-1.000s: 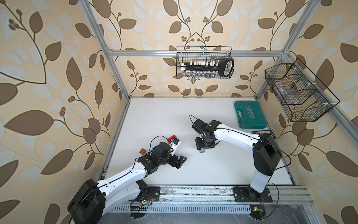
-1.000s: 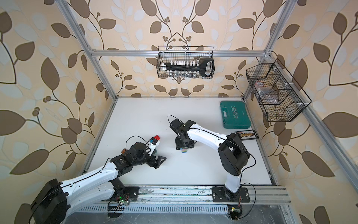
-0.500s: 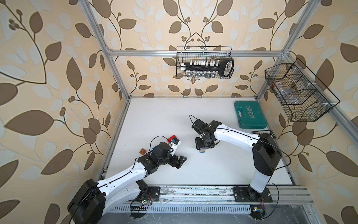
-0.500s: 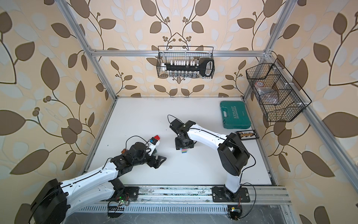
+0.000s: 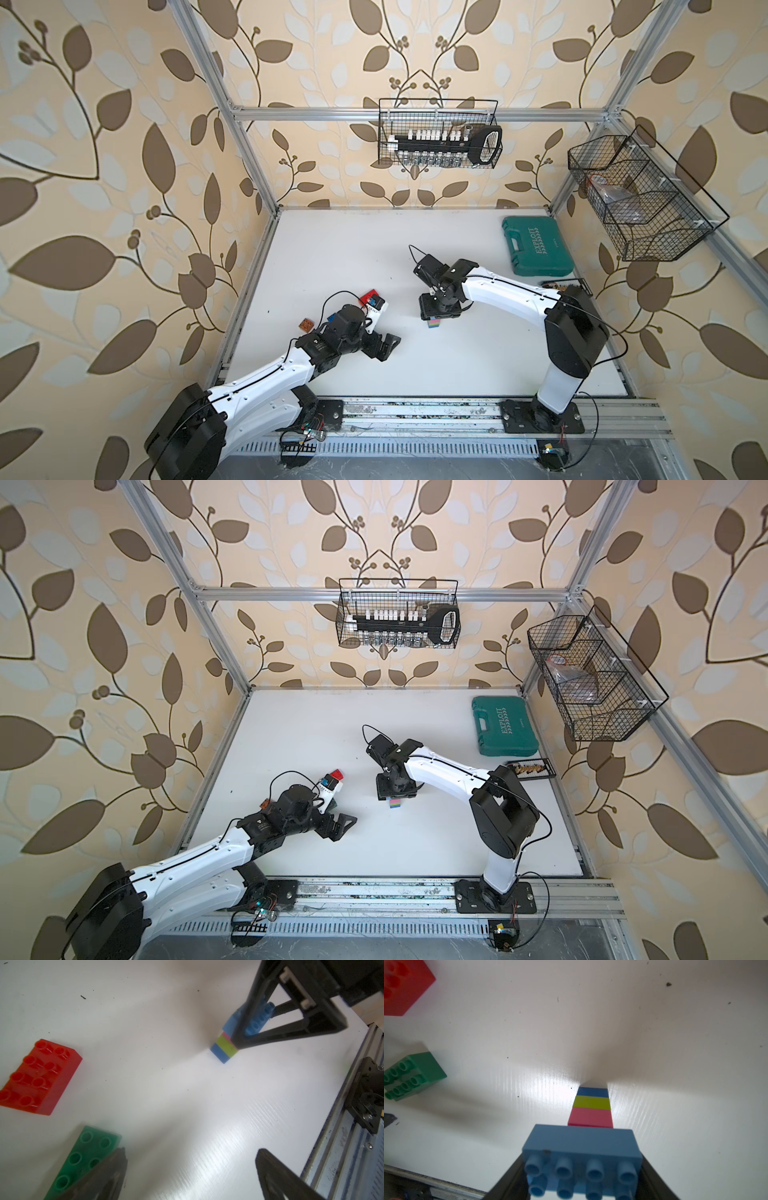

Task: Assemble a spoon with lego
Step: Assemble the lego brick with the lego brick.

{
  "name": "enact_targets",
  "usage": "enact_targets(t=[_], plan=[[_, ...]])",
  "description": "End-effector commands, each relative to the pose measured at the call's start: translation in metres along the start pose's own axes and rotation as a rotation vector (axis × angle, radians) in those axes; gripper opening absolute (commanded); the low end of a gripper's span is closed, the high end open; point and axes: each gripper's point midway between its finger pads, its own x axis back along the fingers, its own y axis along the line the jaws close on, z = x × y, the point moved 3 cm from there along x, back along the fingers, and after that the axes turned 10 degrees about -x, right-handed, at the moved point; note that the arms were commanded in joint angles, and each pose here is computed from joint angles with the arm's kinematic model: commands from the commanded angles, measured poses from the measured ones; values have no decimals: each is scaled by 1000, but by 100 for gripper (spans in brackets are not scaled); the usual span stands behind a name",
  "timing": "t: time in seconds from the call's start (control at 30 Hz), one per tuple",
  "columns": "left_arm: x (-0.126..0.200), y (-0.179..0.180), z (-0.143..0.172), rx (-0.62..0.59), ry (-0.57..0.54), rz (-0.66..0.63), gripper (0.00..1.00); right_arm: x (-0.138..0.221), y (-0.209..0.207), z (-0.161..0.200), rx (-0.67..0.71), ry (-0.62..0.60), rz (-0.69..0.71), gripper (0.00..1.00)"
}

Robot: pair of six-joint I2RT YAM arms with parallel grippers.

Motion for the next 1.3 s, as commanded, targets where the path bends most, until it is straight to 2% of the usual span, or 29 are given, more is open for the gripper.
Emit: enact_targets(t=[0.0, 0.27, 0.67, 1.27], plan=[[4, -3, -21, -15, -54, 8, 99, 0, -7, 6, 15, 36, 57, 28], [4, -3, -21, -14, -53, 8, 99, 27, -1, -4, 27, -16, 38, 28], [4, -3, -21, -14, -53, 8, 99, 4, -7, 7, 28, 33, 54, 28], [3, -3, -21, -14, -52, 9, 99, -9, -8, 12, 29, 51, 69, 28]])
